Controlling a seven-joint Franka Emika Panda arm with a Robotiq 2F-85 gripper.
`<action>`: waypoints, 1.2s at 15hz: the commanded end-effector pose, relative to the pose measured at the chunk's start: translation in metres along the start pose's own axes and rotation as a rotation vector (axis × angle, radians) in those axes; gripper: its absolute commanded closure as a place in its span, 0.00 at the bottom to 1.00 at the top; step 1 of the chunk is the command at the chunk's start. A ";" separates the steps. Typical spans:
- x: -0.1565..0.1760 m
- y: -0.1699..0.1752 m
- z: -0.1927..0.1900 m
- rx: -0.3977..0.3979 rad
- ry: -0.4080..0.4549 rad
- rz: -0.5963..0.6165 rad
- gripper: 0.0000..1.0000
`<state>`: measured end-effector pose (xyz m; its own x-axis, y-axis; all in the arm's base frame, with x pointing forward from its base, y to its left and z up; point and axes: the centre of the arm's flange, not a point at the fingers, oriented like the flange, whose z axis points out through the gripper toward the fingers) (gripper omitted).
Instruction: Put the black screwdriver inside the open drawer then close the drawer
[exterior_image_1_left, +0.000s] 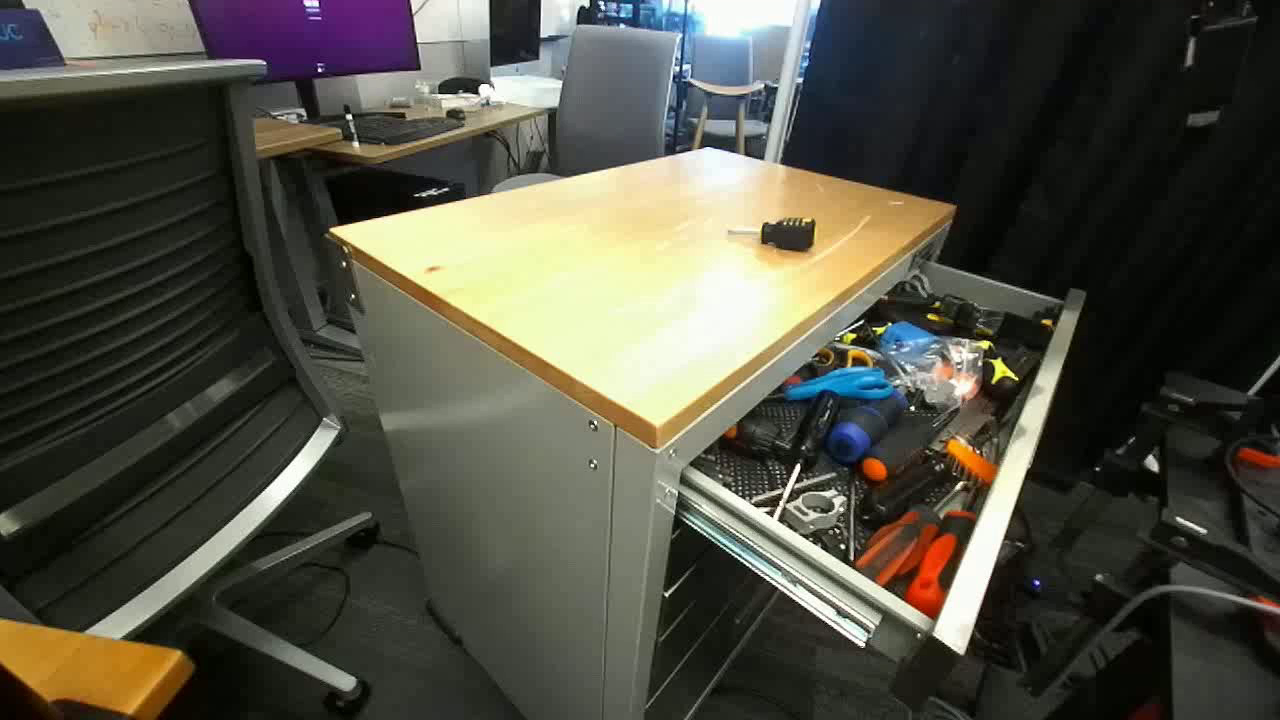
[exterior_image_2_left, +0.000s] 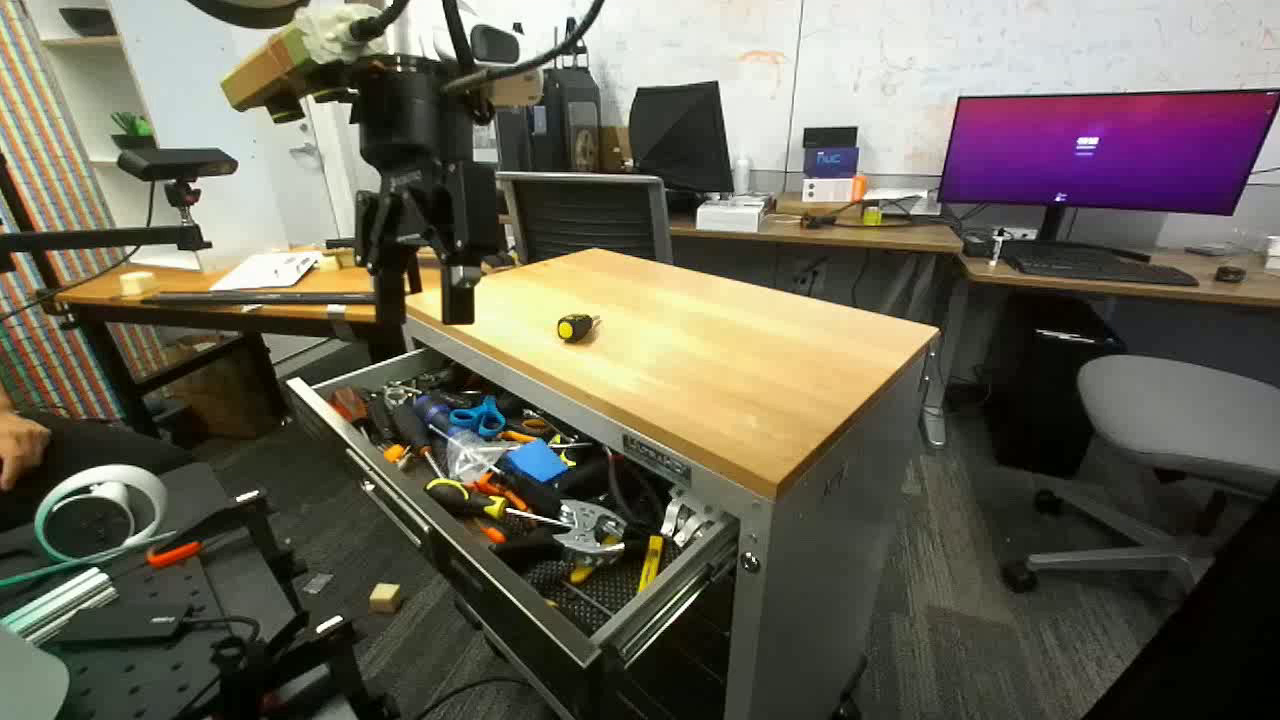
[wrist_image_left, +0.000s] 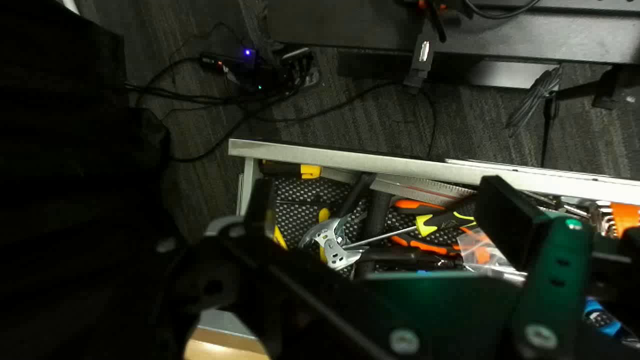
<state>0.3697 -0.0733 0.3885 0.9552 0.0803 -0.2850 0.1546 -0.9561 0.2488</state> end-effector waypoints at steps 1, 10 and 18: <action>0.000 0.000 -0.001 0.000 0.002 0.001 0.00; 0.092 -0.013 -0.005 0.017 0.016 -0.146 0.00; 0.236 -0.109 0.008 0.002 0.012 -0.507 0.00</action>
<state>0.5085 0.0302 0.3042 0.8034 0.4643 -0.3728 0.5400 -0.8319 0.1275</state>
